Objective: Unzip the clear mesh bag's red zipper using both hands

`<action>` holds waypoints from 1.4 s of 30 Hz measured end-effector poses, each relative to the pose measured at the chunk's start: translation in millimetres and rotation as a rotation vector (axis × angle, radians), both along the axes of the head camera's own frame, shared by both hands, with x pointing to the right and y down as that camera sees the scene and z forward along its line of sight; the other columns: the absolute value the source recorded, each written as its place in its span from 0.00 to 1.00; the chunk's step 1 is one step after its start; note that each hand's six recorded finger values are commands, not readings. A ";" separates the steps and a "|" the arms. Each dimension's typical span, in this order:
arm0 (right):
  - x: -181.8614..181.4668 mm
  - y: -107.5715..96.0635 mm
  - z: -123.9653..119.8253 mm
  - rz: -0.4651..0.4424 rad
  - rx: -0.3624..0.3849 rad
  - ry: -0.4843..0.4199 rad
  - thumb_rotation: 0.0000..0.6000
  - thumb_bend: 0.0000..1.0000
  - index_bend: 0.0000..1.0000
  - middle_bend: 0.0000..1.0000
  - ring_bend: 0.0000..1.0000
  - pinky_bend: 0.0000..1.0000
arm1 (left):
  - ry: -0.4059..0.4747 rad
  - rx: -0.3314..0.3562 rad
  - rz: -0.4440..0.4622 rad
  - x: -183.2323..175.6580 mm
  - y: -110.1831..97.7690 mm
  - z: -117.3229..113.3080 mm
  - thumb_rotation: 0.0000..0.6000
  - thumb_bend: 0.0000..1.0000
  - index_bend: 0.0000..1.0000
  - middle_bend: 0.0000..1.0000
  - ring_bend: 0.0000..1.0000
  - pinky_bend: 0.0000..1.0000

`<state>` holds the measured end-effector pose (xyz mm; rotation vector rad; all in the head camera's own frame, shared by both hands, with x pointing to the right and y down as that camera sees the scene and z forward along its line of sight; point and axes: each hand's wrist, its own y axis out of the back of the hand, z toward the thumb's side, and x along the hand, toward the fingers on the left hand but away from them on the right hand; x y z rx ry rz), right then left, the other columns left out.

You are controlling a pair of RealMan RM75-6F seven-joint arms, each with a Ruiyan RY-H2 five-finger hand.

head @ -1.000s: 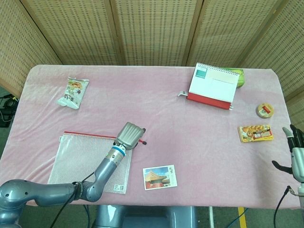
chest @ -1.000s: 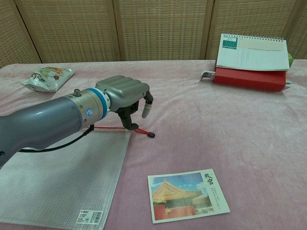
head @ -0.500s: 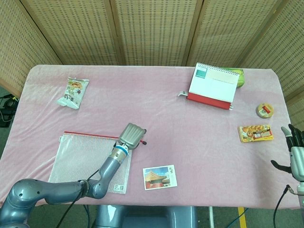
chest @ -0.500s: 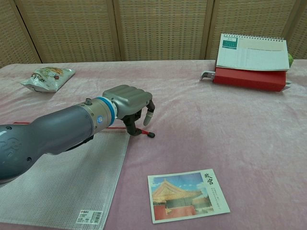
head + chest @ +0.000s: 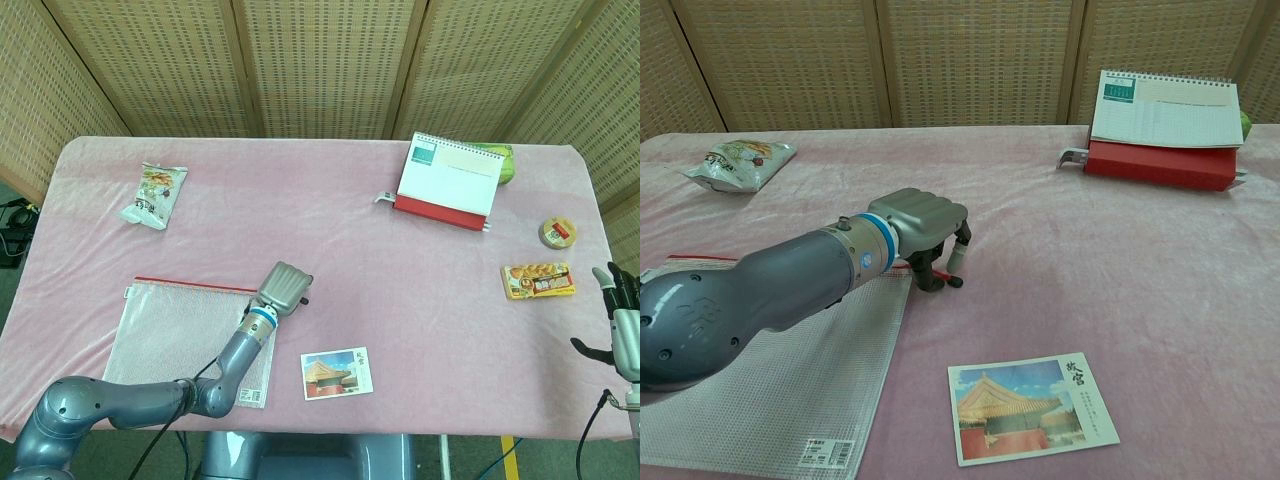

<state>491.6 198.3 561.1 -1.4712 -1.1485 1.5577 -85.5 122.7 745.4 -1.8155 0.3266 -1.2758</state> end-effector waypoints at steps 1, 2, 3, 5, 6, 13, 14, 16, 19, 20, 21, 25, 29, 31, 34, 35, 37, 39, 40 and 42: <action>0.2 -0.1 -0.1 0.001 0.000 0.000 1.00 0.00 0.04 0.00 0.00 0.00 | 0.001 -0.002 -0.002 1.0 0.3 1.2 1.00 0.36 0.52 0.92 0.85 1.00; 0.3 -0.1 -0.1 0.001 0.000 0.000 1.00 0.00 0.04 0.00 0.00 0.00 | 0.002 -0.004 -0.004 1.7 0.5 1.8 1.00 0.36 0.52 0.92 0.85 1.00; 0.4 -0.1 -0.1 0.001 0.000 -0.001 1.00 0.00 0.04 0.00 0.00 0.00 | 0.003 -0.005 -0.005 2.2 0.6 2.3 1.00 0.36 0.52 0.92 0.85 1.00; 0.5 -0.1 0.0 0.001 -0.001 -0.001 1.00 0.00 0.04 0.00 0.00 0.00 | 0.004 -0.005 -0.006 3.2 0.9 3.6 1.00 0.36 0.52 0.92 0.85 1.00; 0.5 -0.1 0.1 0.001 -0.001 -0.001 1.00 0.00 0.04 0.00 0.00 0.00 | 0.004 -0.006 -0.006 3.6 1.1 4.2 1.00 0.36 0.53 0.92 0.85 1.00; 1.4 -0.3 1.0 0.005 -0.003 -0.001 1.00 0.00 0.04 0.00 0.00 0.00 | 0.005 -0.012 -0.010 5.7 2.3 7.0 1.00 0.39 0.59 0.93 0.85 1.00; 1.6 -0.3 1.0 0.005 -0.003 -0.001 1.00 0.00 0.04 0.00 0.00 0.00 | 0.004 -0.011 -0.010 5.5 2.1 7.1 1.00 0.39 0.60 0.92 0.85 1.00; 1.7 -0.4 0.9 0.006 -0.003 -0.002 1.00 0.00 0.04 0.00 0.00 0.00 | 0.005 -0.010 -0.012 5.4 1.9 6.9 1.00 0.41 0.62 0.92 0.85 1.00; 1.4 -0.3 1.1 0.005 -0.003 -0.003 1.00 0.00 0.04 0.00 0.00 0.00 | 0.008 -0.007 -0.017 5.0 0.6 5.6 1.00 0.44 0.64 0.92 0.85 1.00; 1.3 -0.2 1.1 0.005 -0.004 -0.003 1.00 0.00 0.04 0.00 0.00 0.00 | 0.010 -0.007 -0.018 4.9 0.2 5.1 1.00 0.45 0.64 0.93 0.85 1.00; 1.3 -0.2 1.1 0.005 -0.004 -0.003 1.00 0.00 0.04 0.00 0.00 0.00 | 0.011 -0.005 -0.019 4.7 -0.3 4.5 1.00 0.46 0.64 0.93 0.85 1.00; 0.9 -0.1 0.9 0.004 -0.004 -0.005 1.00 0.00 0.04 0.00 0.00 0.00 | 0.018 -0.002 -0.024 3.3 -2.0 0.8 1.00 0.55 0.66 0.93 0.85 1.00; 0.2 0.0 0.4 0.002 -0.002 -0.008 1.00 0.00 0.04 0.00 0.00 0.00 | 0.027 -0.001 -0.030 2.0 -3.3 -3.3 1.00 0.58 0.71 0.92 0.85 1.00; -0.3 0.2 0.0 0.001 -0.001 -0.009 1.00 0.00 0.04 0.00 0.00 0.00 | 0.033 -0.001 -0.035 1.1 -4.5 -6.3 1.00 0.58 0.74 0.93 0.85 1.00; -1.2 0.6 -0.2 -0.003 -0.001 -0.010 1.00 0.00 0.04 0.00 0.00 0.00 | 0.048 0.002 -0.046 -0.8 -7.4 -13.1 1.00 0.58 0.79 0.93 0.85 1.00; -1.5 0.7 -0.1 -0.004 -0.001 -0.010 1.00 0.00 0.04 0.00 0.00 0.00 | 0.053 0.003 -0.050 -1.3 -8.3 -15.2 1.00 0.58 0.80 0.93 0.85 1.00; -2.6 1.0 0.4 -0.007 -0.003 -0.012 1.00 0.00 0.04 0.00 0.00 0.00 | 0.067 0.004 -0.058 -2.7 -10.5 -20.4 1.00 0.58 0.81 0.93 0.85 1.00; -4.8 1.6 1.3 -0.013 -0.007 -0.017 1.00 0.00 0.04 0.00 0.00 0.00 | 0.085 0.003 -0.067 -4.1 -12.5 -26.1 1.00 0.58 0.83 0.93 0.85 1.00; -6.1 2.1 1.9 -0.015 -0.011 -0.023 1.00 0.00 0.04 0.00 0.00 0.00 | 0.098 0.000 -0.072 -5.2 -13.7 -30.2 1.00 0.58 0.83 0.93 0.85 1.00; -8.4 2.5 3.5 -0.015 -0.019 -0.037 1.00 0.00 0.04 0.00 0.00 0.00 | 0.119 -0.007 -0.083 -7.2 -15.9 -36.8 1.00 0.58 0.84 0.93 0.85 1.00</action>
